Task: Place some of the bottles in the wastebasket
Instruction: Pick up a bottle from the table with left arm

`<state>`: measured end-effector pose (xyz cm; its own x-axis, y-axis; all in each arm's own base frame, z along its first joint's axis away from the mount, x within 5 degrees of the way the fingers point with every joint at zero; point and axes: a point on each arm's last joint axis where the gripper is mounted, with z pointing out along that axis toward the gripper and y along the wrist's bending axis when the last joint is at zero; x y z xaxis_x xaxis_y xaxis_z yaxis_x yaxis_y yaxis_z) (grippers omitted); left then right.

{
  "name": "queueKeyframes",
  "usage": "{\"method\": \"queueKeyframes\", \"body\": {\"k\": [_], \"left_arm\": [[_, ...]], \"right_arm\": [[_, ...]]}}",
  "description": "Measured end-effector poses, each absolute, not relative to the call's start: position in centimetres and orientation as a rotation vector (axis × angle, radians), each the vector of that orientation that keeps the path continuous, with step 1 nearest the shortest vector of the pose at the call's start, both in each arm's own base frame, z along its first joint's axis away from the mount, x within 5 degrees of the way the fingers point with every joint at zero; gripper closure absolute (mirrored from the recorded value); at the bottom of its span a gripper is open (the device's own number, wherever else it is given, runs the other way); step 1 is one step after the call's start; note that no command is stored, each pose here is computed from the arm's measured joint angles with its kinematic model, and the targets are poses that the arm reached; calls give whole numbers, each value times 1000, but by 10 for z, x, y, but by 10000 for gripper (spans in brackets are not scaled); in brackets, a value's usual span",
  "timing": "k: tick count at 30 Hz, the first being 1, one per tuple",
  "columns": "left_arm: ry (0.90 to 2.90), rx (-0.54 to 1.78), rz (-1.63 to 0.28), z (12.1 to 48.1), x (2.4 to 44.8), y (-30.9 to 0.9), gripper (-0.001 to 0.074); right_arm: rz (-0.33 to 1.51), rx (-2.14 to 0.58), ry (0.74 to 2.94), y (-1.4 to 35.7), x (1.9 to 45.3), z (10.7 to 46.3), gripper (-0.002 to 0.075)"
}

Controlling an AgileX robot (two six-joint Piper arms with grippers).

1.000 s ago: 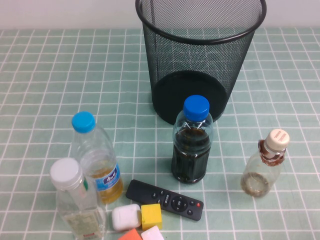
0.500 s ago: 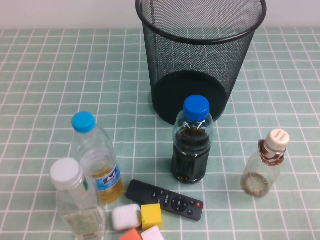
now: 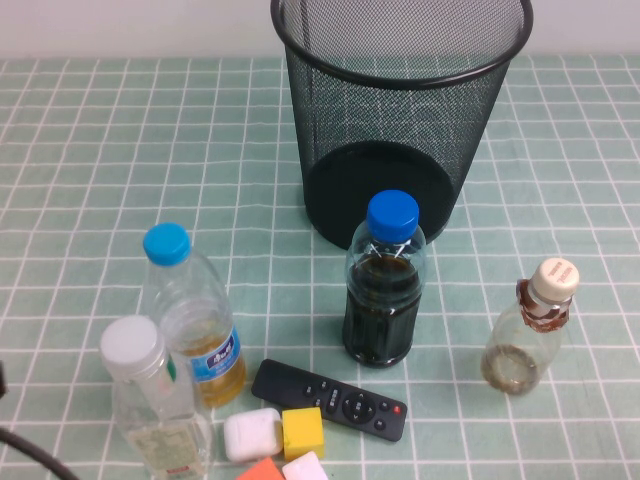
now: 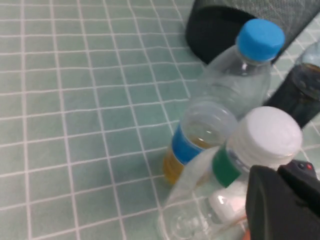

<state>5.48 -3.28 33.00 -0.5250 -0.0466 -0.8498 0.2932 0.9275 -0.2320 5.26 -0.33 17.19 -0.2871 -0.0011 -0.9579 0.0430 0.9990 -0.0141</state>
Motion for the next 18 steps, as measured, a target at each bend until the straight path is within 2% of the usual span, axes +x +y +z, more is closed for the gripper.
{"method": "queueKeyframes", "body": {"k": [4, 8, 13, 18], "left_arm": [[2118, 418, -478, 341, 74, -46, 740], [2057, 640, -522, 343, 85, -65, 740], [1903, 668, -535, 346, 94, -77, 740], [1808, 578, -521, 325, 105, -78, 736]], "right_arm": [[-43, 30, 1862, -3, 53, 172, 734], [-43, 30, 1862, -3, 53, 172, 734], [-43, 30, 1862, -3, 53, 172, 734], [-43, 30, 1862, -3, 53, 172, 734]]}}
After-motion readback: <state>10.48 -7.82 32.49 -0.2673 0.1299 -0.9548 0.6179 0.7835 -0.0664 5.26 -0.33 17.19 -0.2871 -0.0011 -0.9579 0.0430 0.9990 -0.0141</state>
